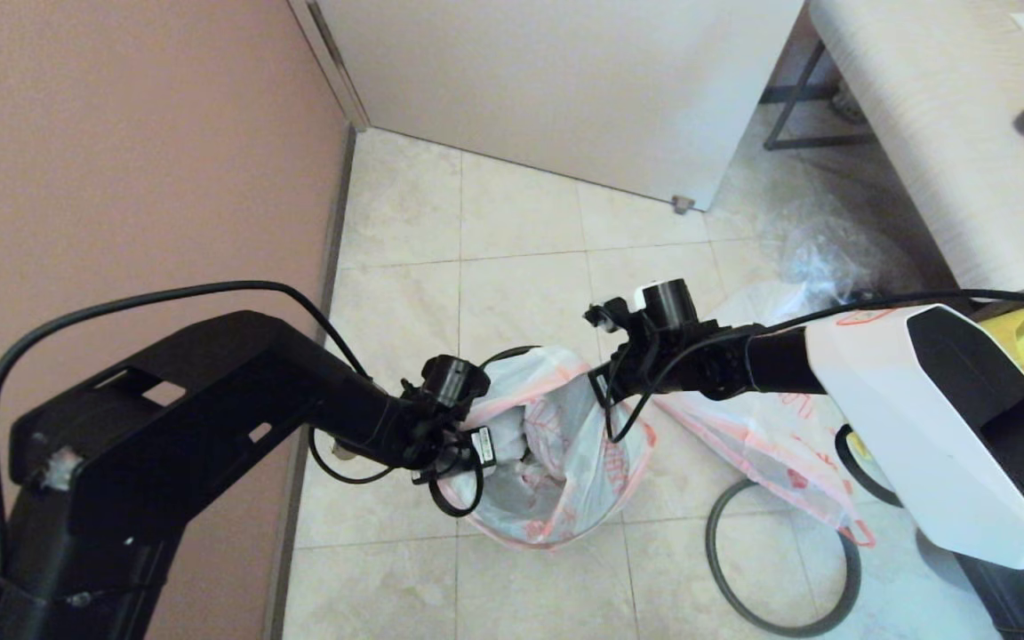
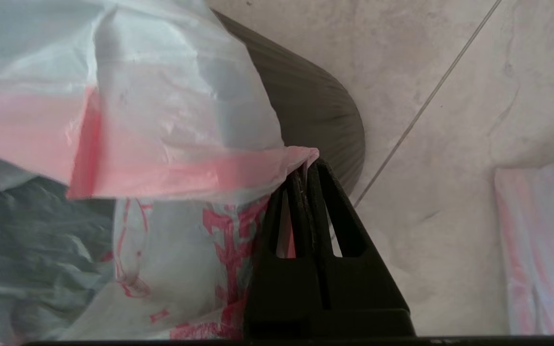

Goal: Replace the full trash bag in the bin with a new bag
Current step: Put the new garbage bag on the trash can

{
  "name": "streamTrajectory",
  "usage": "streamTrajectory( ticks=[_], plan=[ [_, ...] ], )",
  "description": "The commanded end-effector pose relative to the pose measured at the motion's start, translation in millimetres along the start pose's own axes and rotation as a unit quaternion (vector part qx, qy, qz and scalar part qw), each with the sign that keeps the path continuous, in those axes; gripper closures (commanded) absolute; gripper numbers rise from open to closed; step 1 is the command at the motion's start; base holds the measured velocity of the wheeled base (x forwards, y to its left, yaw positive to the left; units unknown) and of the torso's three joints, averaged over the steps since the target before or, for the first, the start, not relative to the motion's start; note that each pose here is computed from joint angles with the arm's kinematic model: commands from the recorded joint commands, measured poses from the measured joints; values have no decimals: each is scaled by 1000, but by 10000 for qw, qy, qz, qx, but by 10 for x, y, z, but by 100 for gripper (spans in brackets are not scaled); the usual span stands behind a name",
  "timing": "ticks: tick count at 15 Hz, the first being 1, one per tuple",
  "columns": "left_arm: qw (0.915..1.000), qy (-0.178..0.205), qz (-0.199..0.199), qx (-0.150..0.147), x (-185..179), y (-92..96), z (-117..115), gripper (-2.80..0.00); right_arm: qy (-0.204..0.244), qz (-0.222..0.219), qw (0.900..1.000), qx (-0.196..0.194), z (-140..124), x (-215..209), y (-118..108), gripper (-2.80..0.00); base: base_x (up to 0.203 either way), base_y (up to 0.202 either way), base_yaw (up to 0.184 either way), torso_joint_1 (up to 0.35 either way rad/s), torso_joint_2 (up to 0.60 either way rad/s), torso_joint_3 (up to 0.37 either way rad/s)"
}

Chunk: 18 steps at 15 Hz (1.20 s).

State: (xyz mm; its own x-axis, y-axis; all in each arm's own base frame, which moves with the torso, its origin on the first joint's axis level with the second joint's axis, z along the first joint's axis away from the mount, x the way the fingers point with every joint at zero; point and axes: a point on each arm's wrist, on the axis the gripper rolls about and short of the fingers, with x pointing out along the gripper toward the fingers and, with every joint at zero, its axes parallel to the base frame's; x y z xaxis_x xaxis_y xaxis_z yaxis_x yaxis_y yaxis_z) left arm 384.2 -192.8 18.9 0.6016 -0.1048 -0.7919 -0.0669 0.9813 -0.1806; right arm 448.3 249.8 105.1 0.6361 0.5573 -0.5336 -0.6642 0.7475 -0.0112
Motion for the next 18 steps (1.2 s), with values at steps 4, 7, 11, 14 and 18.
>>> streamTrajectory(
  ticks=[4,7,11,14,18],
  plan=[
    [10000,-18,-40,-3,6,-24,-11,0,365,-204,9990,-125,-328,245,-192,0,0,0,0,0,0,0],
    [10000,10,-34,22,27,-32,-32,0,390,-296,9984,269,-350,218,-303,0,0,0,0,0,0,0],
    [10000,10,-34,15,32,-31,-34,0,3,-274,9980,563,-10,-92,-251,0,0,0,0,0,0,0],
    [10000,19,-39,36,29,-42,-42,0,160,-117,9972,728,234,-470,-128,0,0,0,0,0,0,0],
    [10000,-5,-59,29,7,-52,-31,0,355,-277,9980,445,97,-351,-234,0,0,0,0,0,0,0]
  ],
)
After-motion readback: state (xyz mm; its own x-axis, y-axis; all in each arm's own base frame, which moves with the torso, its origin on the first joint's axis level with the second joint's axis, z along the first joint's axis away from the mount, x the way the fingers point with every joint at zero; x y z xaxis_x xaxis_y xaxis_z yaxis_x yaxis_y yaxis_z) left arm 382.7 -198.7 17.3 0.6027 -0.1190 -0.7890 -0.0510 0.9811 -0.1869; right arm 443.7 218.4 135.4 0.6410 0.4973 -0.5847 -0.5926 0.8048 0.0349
